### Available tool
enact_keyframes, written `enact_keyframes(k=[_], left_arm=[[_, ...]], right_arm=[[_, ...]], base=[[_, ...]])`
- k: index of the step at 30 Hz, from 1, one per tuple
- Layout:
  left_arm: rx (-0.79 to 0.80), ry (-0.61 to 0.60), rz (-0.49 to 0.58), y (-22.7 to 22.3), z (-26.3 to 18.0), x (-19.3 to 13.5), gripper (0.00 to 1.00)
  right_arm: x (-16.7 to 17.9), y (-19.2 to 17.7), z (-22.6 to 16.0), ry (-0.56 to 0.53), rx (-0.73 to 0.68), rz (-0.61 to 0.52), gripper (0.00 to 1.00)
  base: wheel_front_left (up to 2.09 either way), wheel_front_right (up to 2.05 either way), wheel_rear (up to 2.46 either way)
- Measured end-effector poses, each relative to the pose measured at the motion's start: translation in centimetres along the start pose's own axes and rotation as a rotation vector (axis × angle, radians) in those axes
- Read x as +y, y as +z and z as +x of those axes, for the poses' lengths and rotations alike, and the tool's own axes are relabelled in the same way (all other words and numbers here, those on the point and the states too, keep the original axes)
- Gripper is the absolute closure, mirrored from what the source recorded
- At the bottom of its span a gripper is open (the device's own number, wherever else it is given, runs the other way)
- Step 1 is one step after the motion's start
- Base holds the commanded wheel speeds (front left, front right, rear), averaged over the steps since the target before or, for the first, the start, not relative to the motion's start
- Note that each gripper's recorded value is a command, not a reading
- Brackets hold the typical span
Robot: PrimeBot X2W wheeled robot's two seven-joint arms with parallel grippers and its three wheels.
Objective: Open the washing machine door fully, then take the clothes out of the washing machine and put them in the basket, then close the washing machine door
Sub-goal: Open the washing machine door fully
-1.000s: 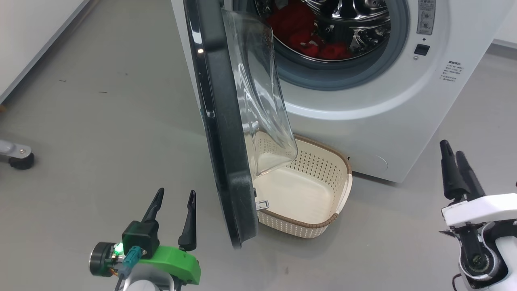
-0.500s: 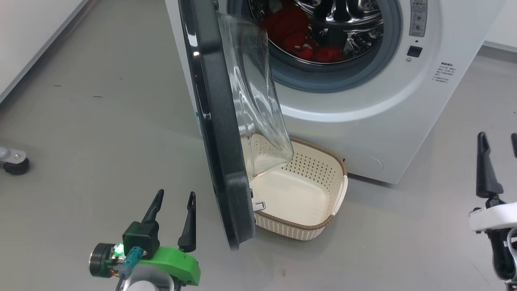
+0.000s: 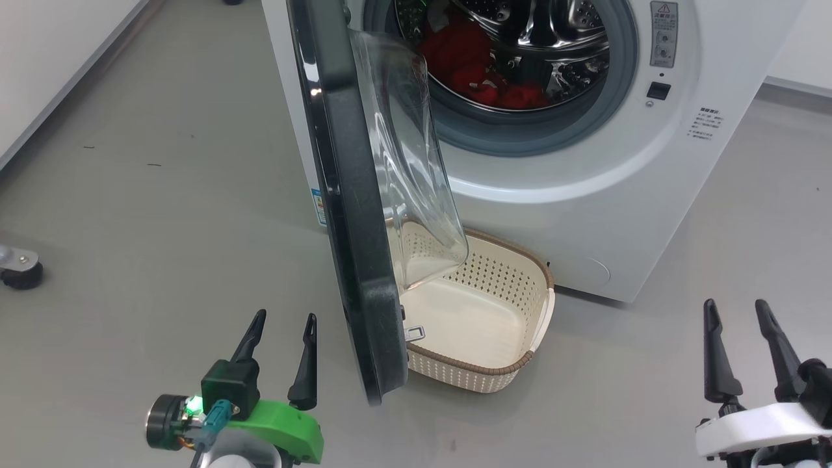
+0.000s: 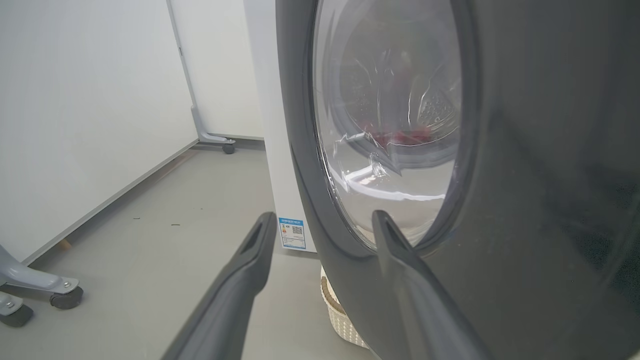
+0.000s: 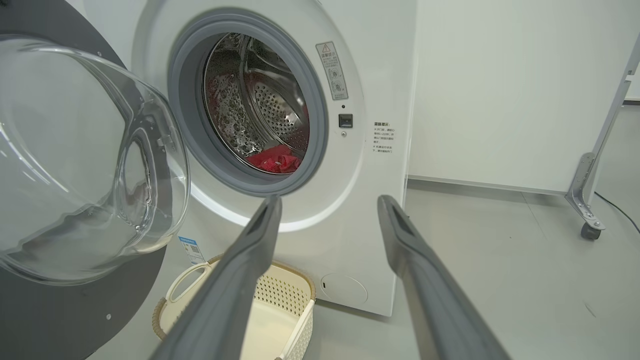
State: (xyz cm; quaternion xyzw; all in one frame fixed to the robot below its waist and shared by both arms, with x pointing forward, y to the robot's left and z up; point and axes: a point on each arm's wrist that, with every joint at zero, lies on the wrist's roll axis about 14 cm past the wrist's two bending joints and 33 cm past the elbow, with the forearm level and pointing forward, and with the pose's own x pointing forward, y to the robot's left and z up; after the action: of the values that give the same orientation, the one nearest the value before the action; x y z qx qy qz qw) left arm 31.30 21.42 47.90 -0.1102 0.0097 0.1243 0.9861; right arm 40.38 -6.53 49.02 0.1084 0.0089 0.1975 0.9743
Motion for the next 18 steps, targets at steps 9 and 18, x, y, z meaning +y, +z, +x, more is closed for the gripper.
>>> enact_keyframes(k=[9,18], left_arm=[[-0.001,0.002,0.0,0.0,-0.1,0.1,0.0],[0.002,0.002,0.001,-0.1,-0.2,0.1,0.0]], right_arm=[[2.5,-2.8,-1.7,0.029,0.075,0.022,0.0],[3.5,-3.2,-1.9,0.054,0.084,0.011,0.0]], base=[[0.0,0.0,0.0],[0.0,0.0,0.0]])
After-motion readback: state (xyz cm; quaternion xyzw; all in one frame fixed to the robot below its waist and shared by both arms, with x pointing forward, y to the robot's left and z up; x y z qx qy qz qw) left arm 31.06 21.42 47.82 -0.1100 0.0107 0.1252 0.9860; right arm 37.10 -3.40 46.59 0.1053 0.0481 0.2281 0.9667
